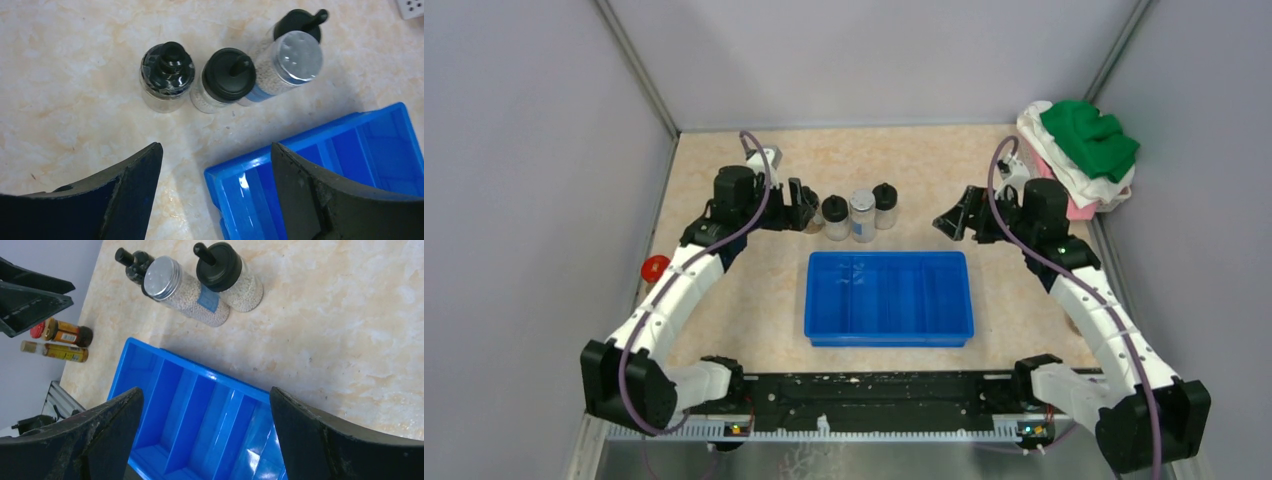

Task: Organize the condiment bottles
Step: Pick up the bottle from the center of the board.

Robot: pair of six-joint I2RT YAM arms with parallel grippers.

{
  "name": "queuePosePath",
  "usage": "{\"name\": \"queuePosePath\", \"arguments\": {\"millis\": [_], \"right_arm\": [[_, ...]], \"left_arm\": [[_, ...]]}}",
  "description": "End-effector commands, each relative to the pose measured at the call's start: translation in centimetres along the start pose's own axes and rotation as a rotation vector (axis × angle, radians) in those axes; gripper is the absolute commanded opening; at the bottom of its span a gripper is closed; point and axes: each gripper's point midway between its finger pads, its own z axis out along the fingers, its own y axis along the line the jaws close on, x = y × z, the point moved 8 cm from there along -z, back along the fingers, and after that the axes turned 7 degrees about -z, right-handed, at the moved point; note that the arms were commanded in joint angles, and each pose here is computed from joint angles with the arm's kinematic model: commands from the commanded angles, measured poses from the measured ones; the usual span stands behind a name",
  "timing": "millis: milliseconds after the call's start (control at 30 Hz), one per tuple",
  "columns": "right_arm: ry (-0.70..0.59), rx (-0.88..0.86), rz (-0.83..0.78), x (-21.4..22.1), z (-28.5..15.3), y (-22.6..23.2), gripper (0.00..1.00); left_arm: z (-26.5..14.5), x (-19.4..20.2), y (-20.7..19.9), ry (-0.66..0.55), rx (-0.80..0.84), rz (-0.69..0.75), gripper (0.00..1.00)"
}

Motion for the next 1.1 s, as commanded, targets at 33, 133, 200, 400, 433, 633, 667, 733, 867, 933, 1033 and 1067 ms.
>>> {"name": "queuePosePath", "arguments": {"millis": [33,133,200,400,433,633,667,733,867,933,1033,1067], "right_arm": [[-0.045,0.011,-0.02,-3.2,1.3,0.2,0.94],[-0.01,0.011,-0.023,-3.3,2.6,-0.3,0.94],[0.018,0.022,-0.024,-3.0,3.6,-0.8,0.92],[0.091,0.022,-0.013,-1.4,6.4,-1.9,0.87],[0.103,0.023,-0.013,-1.2,6.8,-2.1,0.87],[0.149,0.046,-0.068,-1.4,8.2,-2.0,0.86],[0.146,0.043,-0.079,-1.5,8.0,-1.7,0.86],[0.144,0.044,-0.094,-1.5,7.3,-1.2,0.87],[0.105,0.085,-0.115,-1.8,4.3,-0.3,0.88],[0.077,0.123,-0.124,-1.9,2.2,0.1,0.88],[0.043,0.197,-0.12,-1.8,-1.3,0.8,0.89],[0.027,0.229,-0.117,-1.7,-2.6,0.9,0.9]], "left_arm": [[2.6,-1.3,1.1,-0.069,-0.085,-0.027,0.86],[4.0,-1.2,1.8,-0.067,-0.128,-0.029,0.88],[4.8,-1.2,2.2,-0.068,-0.149,-0.027,0.88],[7.0,-1.1,3.2,-0.058,-0.201,-0.042,0.88],[7.4,-1.0,3.3,-0.052,-0.202,-0.043,0.88],[8.2,-1.0,2.7,-0.024,-0.177,-0.054,0.89],[8.0,-1.1,2.4,-0.018,-0.17,-0.053,0.89],[7.2,-1.3,1.7,0.005,-0.168,-0.055,0.89],[4.4,-1.4,0.0,0.003,-0.159,-0.037,0.89],[2.2,-1.7,-0.8,-0.016,-0.147,-0.031,0.89],[-0.9,-1.6,-1.4,-0.033,-0.137,-0.038,0.9],[-1.9,-1.4,-1.6,-0.038,-0.131,-0.043,0.9]]}}
